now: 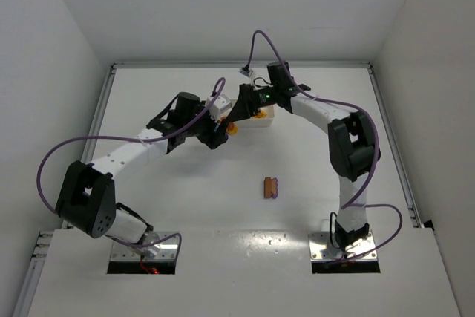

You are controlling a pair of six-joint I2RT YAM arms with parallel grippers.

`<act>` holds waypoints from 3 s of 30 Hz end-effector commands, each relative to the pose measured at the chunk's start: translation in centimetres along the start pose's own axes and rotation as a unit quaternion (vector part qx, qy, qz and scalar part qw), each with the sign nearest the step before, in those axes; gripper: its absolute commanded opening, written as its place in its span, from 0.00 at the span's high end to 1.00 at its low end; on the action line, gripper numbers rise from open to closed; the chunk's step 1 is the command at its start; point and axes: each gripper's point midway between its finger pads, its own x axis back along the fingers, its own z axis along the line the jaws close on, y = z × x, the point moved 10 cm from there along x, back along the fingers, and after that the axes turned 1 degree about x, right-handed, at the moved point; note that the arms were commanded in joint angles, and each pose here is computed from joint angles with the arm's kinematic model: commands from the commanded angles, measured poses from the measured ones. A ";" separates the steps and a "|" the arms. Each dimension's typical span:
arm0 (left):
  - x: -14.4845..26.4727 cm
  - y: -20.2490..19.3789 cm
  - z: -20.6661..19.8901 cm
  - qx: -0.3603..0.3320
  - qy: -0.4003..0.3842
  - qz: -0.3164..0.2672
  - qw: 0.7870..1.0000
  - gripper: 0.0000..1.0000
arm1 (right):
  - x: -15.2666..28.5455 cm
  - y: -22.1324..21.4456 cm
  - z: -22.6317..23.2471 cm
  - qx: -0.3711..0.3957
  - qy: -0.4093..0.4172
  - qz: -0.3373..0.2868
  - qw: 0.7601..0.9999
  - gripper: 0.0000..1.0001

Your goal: Sort the legos into containers by color

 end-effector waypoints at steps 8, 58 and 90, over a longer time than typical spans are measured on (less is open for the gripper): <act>1.3 3.0 -0.3 -0.026 0.007 -0.060 0.998 0.79 | 0.8 0.2 -0.4 0.011 -0.024 -0.010 1.000 0.11; 0.7 4.1 2.5 -0.016 0.071 -0.055 0.996 0.79 | 9.2 1.3 -8.1 0.071 -0.451 -0.040 0.889 0.72; -8.0 3.2 12.0 0.126 0.206 0.018 0.970 0.54 | 9.3 0.1 -3.6 0.091 -0.409 -0.047 0.907 0.37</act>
